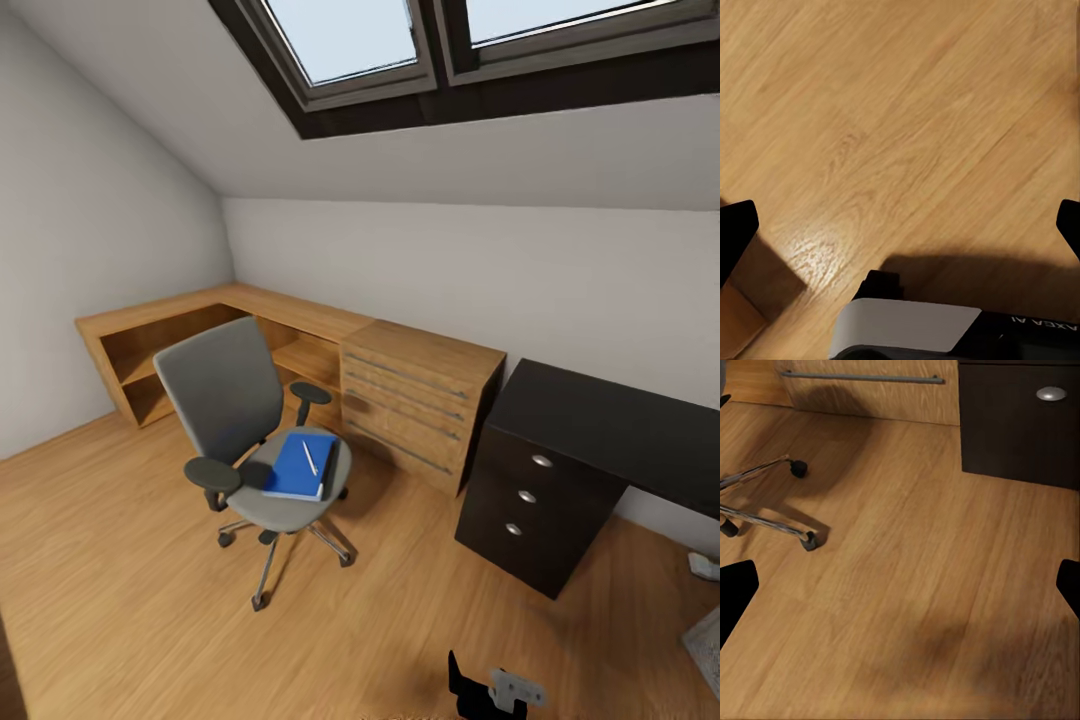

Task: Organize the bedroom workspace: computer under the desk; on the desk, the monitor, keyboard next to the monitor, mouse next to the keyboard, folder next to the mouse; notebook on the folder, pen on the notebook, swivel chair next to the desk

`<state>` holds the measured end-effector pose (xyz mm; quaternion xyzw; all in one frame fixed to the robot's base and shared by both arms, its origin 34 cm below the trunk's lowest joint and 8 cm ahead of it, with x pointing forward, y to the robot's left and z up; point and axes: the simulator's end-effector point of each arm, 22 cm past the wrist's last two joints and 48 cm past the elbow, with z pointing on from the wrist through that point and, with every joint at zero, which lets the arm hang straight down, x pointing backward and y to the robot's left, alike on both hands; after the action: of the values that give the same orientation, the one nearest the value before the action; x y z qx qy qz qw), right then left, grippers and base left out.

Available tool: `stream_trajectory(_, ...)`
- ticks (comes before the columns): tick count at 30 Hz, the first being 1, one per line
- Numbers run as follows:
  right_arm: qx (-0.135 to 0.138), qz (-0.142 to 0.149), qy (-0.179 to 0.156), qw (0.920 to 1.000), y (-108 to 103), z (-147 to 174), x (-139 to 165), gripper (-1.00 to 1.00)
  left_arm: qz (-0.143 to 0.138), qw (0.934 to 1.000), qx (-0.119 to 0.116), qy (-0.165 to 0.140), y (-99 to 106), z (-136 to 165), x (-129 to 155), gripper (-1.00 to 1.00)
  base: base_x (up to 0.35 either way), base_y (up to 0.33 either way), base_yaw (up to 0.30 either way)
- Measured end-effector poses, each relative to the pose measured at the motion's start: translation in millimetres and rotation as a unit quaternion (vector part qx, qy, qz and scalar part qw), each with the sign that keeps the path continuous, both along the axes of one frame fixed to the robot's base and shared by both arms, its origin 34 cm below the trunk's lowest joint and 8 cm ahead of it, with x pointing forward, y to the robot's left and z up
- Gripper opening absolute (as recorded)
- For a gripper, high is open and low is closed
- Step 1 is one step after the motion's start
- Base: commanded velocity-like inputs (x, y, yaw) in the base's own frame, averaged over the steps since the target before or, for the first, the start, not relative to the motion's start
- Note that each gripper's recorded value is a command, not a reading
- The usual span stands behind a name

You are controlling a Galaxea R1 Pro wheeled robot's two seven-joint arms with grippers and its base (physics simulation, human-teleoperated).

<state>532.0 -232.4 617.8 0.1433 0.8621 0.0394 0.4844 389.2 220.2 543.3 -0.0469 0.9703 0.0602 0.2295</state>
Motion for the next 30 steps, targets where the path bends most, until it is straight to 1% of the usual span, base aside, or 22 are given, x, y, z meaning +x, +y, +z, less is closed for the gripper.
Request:
stream_trajectory(6, -0.001, 0.0, 0.004, 1.0, -0.4, 5.7, -2.4, 1.0, 0.003, 0.9999, 0.003, -0.01, 3.4, 10.5, 4.7, 1.0, 0.0, 0.0, -0.162)
stream_trajectory(9, 0.0, 0.0, 0.005, 1.0, -0.3, 8.5, -3.6, 1.0, 0.004, 0.9999, 0.003, -0.01, 3.7, 14.5, 4.6, 1.0, -0.055, 0.0, -0.202)
stream_trajectory(13, -0.001, 0.0, 0.007, 1.0, -1.0, 12.8, -4.9, 1.0, 0.004, 0.9999, 0.003, -0.01, 3.7, 19.5, 4.0, 1.0, -0.251, 0.0, -0.264)
stream_trajectory(16, -0.004, -0.001, 0.001, 1.0, -2.9, 19.0, -4.1, 1.0, 0.004, 0.9999, 0.003, -0.011, 4.4, 23.7, 4.2, 1.0, -0.316, 0.0, -0.29)
stream_trajectory(21, -0.013, -0.006, -0.026, 0.9996, -6.4, 36.1, 0.4, 1.0, 0.005, 0.9999, 0.003, -0.011, 4.7, 30.8, 3.9, 1.0, -0.315, 0.0, -0.294)
stream_trajectory(24, -0.017, -0.01, -0.04, 0.999, -8.7, 46.4, 2.8, 1.0, 0.005, 0.9999, 0.004, -0.013, 5.1, 35.4, 4.5, 1.0, -0.134, 0.0, -0.28)
stream_trajectory(27, -0.03, -0.029, -0.056, 0.9976, -16.9, 57.9, 4.4, 1.0, 0.005, 0.9999, 0.003, -0.013, 4.7, 39.9, 4.5, 1.0, -0.042, 0.0, -0.262)
stream_trajectory(28, -0.038, -0.044, -0.065, 0.9962, -23.1, 63.6, 4.6, 1.0, 0.005, 0.9999, 0.003, -0.014, 4.4, 41.4, 4.6, 1.0, -0.019, 0.0, -0.249)
stream_trajectory(30, -0.045, -0.054, -0.074, 0.9947, -27.5, 70.8, 5.0, 1.0, 0.005, 0.9999, 0.003, -0.015, 4.4, 44.4, 4.8, 1.0, -0.011, 0.0, -0.241)
